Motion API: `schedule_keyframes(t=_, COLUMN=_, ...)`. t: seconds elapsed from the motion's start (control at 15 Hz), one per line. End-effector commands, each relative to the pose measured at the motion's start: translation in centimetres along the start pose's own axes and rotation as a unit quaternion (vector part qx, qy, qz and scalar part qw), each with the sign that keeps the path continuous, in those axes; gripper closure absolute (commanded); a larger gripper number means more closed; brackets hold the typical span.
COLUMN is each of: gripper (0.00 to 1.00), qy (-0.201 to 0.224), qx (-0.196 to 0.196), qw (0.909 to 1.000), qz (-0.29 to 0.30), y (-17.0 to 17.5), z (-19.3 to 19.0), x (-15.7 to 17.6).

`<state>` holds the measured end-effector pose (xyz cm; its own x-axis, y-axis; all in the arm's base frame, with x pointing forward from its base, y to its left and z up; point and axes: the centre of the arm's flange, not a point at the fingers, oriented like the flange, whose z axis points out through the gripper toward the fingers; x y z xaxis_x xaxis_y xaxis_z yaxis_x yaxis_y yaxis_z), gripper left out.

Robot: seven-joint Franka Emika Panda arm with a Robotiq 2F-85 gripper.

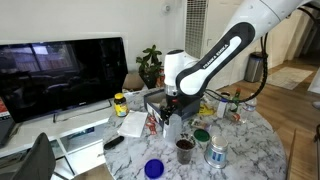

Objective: Put the clear cup over the silver cup, then place them upright

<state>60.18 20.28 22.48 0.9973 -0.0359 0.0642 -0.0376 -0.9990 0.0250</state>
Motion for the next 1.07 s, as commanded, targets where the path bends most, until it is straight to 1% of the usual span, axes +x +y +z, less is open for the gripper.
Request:
schedule_keyframes(t=0.0, gripper=0.00, qy=0.007, qx=-0.010, qw=0.9999, qz=0.009, y=-0.1, z=1.1, x=0.1)
schedule_keyframes(t=0.4, gripper=0.00, qy=0.006, qx=-0.010, qw=0.9998, qz=0.013, y=0.1, z=0.8, x=0.1)
schedule_keyframes(t=0.47, gripper=0.00, qy=0.007, qx=-0.008, qw=0.9995, qz=0.029, y=0.4, z=0.6, x=0.1)
schedule_keyframes(t=0.6, gripper=0.00, qy=0.002, qx=0.006, qw=0.9989, qz=0.046, y=1.0, z=0.7, x=0.3)
schedule_keyframes(t=0.67, gripper=0.00, qy=-0.005, qx=0.017, qw=0.9988, qz=0.047, y=1.4, z=0.9, x=0.4)
schedule_keyframes(t=0.8, gripper=0.00, qy=-0.019, qx=0.027, qw=0.9980, qz=0.054, y=2.2, z=1.3, x=0.8)
schedule_keyframes(t=1.0, gripper=0.00, qy=-0.031, qx=0.031, qw=0.9981, qz=0.043, y=2.5, z=1.2, x=1.9)
